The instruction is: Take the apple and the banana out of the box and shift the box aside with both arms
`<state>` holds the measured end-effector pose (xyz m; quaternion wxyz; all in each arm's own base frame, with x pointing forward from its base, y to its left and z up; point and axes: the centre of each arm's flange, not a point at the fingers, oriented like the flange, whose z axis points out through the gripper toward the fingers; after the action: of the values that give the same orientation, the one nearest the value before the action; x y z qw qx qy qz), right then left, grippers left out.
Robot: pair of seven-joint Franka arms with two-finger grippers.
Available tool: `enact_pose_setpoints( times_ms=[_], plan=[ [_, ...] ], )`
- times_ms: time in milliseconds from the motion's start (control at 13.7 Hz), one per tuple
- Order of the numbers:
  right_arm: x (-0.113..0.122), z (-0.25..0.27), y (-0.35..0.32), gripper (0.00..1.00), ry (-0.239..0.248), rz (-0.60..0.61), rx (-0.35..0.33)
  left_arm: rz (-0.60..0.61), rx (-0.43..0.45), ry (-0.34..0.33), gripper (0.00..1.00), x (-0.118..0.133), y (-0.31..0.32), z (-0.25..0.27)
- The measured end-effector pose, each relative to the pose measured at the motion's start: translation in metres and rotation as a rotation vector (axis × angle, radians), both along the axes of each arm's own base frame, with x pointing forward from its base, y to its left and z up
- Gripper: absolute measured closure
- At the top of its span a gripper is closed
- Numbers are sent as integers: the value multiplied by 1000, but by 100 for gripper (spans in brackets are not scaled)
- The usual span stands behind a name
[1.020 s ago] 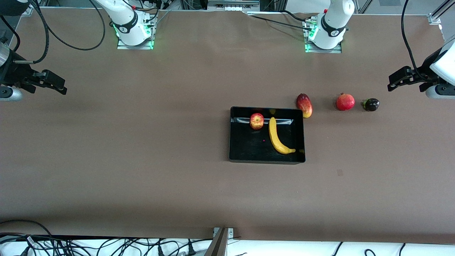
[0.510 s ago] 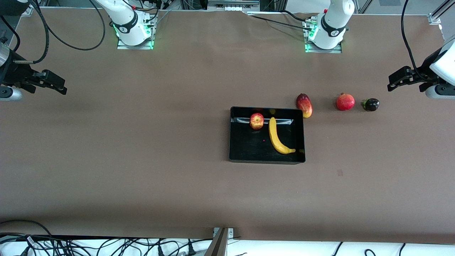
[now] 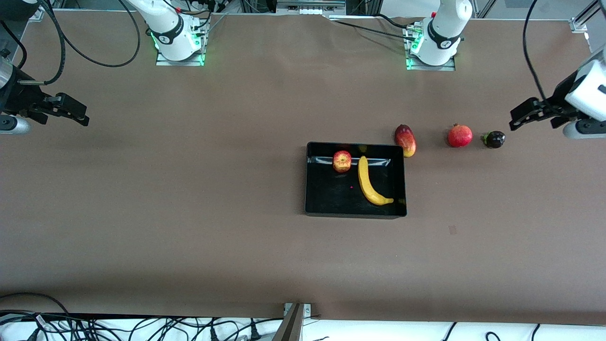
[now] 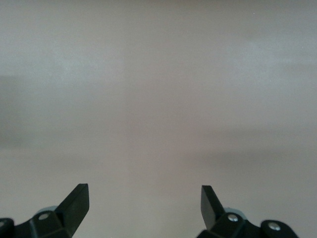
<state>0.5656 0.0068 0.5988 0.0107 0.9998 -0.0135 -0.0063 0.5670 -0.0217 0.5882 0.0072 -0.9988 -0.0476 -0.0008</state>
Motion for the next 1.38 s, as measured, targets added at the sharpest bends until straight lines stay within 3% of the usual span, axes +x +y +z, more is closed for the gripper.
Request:
enact_pose_setpoints(
  times_ms=[292, 729, 1093, 1385],
  plan=[
    [0, 0, 0, 0, -1, 0, 0, 82, -2, 17, 0, 22, -36, -41],
    [0, 1, 0, 0, -2, 0, 0, 242, -16, -8, 0, 55, -101, -111],
    [0, 1, 0, 0, -2, 0, 0, 331, 60, -13, 0, 62, -170, -185],
    [0, 1, 0, 0, -2, 0, 0, 357, 56, -18, 0, 64, -180, -199]
  ],
)
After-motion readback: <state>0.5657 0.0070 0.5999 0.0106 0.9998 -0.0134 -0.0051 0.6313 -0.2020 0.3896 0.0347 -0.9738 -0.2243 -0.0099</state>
